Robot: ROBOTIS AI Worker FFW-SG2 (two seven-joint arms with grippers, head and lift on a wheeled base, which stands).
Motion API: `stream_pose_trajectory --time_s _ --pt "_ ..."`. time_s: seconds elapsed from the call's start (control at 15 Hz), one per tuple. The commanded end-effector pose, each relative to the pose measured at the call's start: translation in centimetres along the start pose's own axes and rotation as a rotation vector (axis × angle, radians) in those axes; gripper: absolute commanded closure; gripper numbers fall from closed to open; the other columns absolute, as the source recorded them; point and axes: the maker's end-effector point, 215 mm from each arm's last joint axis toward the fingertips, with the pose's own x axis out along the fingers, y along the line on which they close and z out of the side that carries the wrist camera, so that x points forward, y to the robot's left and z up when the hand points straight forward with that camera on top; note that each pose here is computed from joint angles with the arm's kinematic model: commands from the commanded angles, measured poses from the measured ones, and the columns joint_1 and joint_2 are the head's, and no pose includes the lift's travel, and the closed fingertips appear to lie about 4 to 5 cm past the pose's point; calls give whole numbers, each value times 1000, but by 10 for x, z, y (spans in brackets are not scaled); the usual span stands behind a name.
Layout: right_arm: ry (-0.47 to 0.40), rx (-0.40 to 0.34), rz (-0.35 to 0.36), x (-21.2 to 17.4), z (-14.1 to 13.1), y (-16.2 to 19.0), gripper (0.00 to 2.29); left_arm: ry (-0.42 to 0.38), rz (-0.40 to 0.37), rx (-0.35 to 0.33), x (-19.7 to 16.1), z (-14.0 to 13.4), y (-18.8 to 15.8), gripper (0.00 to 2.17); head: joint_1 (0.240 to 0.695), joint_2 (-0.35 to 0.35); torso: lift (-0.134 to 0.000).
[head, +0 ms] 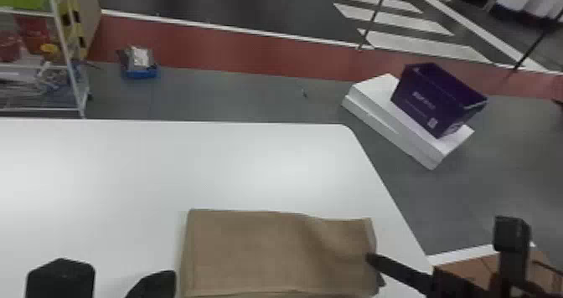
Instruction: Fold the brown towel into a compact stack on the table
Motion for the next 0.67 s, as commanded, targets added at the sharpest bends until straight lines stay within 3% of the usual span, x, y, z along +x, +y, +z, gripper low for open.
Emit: stream_pose_trajectory --time_s 0.0,0.13,0.2,0.27,0.6 --pt "34 20 -29 0 -15 -13 1784 3 0 -1 -2 -2 -1 1868 695 -350 -124" --pt "58 27 -65 -5 -28 -26 880 5 2 0 -2 -3 -1 1868 695 -350 -124" --pt "62 25 -86 -7 -30 -31 174 5 1 0 -2 -3 -1 1868 695 -350 -124" --pt "61 21 -108 -11 -30 -37 -2 5 3 1 -3 -3 -1 1868 695 -350 -124" --pt "50 1 -235 -26 -25 -68 19 13 5 -3 -5 -8 -1 1868 695 -350 -124"
